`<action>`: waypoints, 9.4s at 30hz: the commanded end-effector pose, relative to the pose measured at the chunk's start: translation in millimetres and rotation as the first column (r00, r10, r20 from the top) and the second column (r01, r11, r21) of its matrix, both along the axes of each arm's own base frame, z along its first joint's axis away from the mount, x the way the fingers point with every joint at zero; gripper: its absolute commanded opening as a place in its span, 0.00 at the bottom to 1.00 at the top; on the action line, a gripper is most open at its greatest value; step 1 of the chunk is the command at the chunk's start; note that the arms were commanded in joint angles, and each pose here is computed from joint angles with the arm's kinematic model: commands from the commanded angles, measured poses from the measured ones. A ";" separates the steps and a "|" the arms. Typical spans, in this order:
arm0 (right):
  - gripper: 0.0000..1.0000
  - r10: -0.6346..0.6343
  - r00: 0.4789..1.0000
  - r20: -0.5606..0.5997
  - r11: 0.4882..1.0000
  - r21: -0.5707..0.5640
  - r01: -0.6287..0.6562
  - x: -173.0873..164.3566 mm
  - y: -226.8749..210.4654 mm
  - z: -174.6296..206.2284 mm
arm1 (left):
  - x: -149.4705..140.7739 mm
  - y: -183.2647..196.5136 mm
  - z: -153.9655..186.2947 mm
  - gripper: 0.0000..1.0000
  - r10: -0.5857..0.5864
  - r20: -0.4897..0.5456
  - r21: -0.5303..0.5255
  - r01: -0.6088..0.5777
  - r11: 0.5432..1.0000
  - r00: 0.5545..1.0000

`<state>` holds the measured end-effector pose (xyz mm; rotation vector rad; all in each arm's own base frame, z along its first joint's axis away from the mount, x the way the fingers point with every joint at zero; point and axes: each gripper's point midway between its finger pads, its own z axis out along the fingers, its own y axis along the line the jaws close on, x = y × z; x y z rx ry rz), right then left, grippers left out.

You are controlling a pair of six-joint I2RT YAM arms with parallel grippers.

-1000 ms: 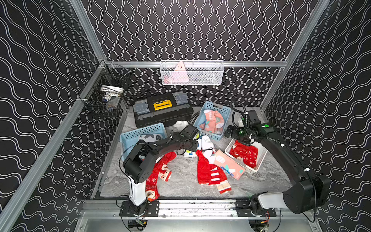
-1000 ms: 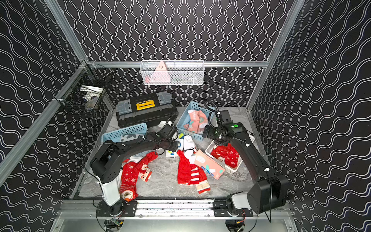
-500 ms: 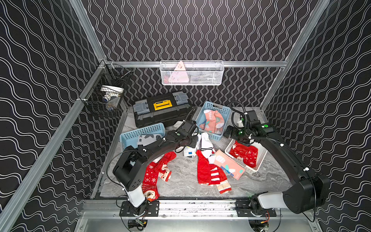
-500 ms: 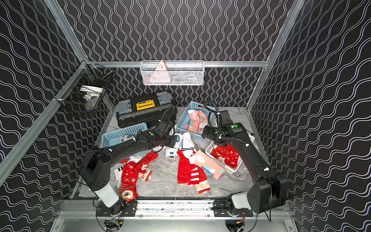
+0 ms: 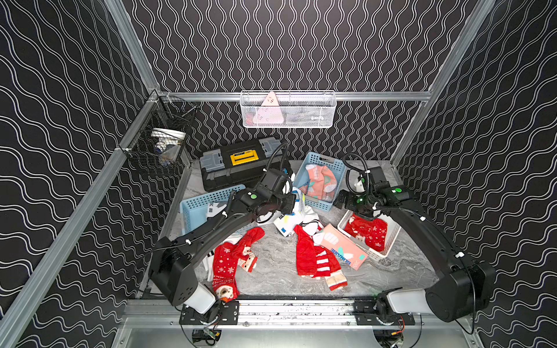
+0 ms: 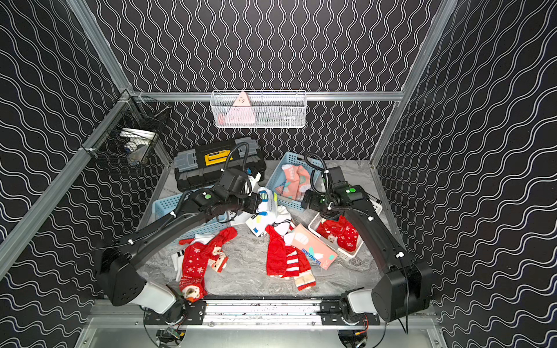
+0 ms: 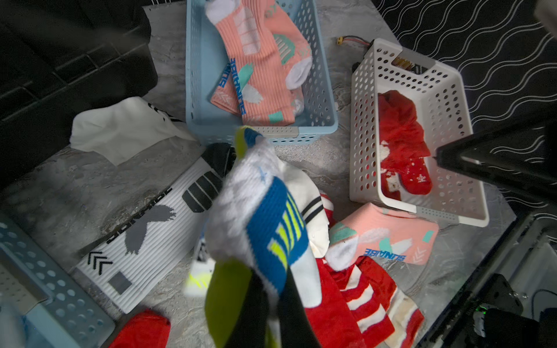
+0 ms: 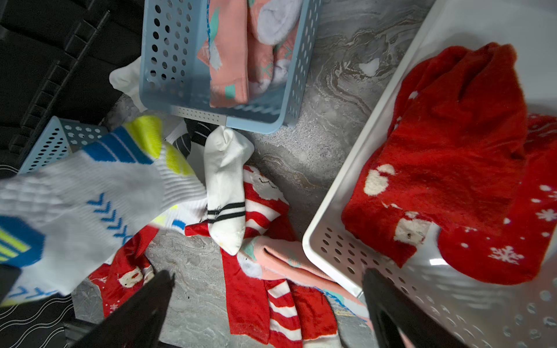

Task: Sort the socks into the basket by color
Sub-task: Pick up the sock at the center of the board, then place the sock in the bin, then pick up the sock at the center of the board, then place the sock in the bin.

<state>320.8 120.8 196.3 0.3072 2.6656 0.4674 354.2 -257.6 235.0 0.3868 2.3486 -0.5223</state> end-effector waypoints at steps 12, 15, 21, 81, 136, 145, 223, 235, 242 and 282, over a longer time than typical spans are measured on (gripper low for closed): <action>1.00 0.028 0.999 0.020 0.999 0.028 -0.028 4.2 12.6 3.6 | -11.0 40.1 73.7 0.00 0.081 0.076 -0.064 -0.076 0.995 0.994; 1.00 0.036 0.999 0.018 0.999 0.029 -0.036 4.7 14.9 2.9 | -12.4 58.4 91.9 0.00 0.125 0.097 -0.079 -0.118 0.990 0.987; 1.00 0.053 0.999 0.012 0.998 0.026 -0.054 4.8 19.2 1.2 | -12.7 105.1 125.3 0.00 0.218 0.130 -0.099 -0.206 0.973 0.967; 1.00 0.113 0.988 -0.105 0.993 -0.023 -0.116 -14.8 16.4 -35.3 | -36.4 312.2 -104.7 0.00 0.680 -0.225 0.294 -0.617 0.730 0.697; 0.58 0.625 0.734 -0.267 0.759 -0.012 -0.651 -101.8 152.1 -83.0 | 4.9 248.5 -55.1 0.60 0.575 -0.115 0.029 -0.576 0.817 0.810; 0.59 0.641 0.690 -0.338 0.710 -0.082 -0.699 -122.3 158.9 -128.7 | -20.1 213.3 -14.1 0.60 0.519 -0.082 -0.069 -0.525 0.849 0.851; 0.00 0.119 0.980 0.157 0.991 -0.078 -0.108 4.6 -1.9 82.8 | -40.0 132.1 24.3 0.59 0.327 -0.004 -0.082 -0.326 0.942 0.945; 0.00 -0.122 0.983 0.135 0.984 -0.114 0.138 35.6 -80.1 57.4 | -38.2 87.3 16.7 0.59 0.234 -0.010 -0.063 -0.234 0.970 0.972; 0.00 -0.212 0.977 0.005 0.969 -0.124 0.211 38.1 -100.4 -16.0 | -39.1 69.9 11.8 0.59 0.189 -0.019 -0.057 -0.190 0.980 0.982; 1.00 -0.162 0.986 -0.042 0.986 -0.032 0.161 10.4 -68.7 -11.9 | -56.9 70.0 -67.3 0.65 0.187 -0.183 0.124 -0.166 0.978 0.965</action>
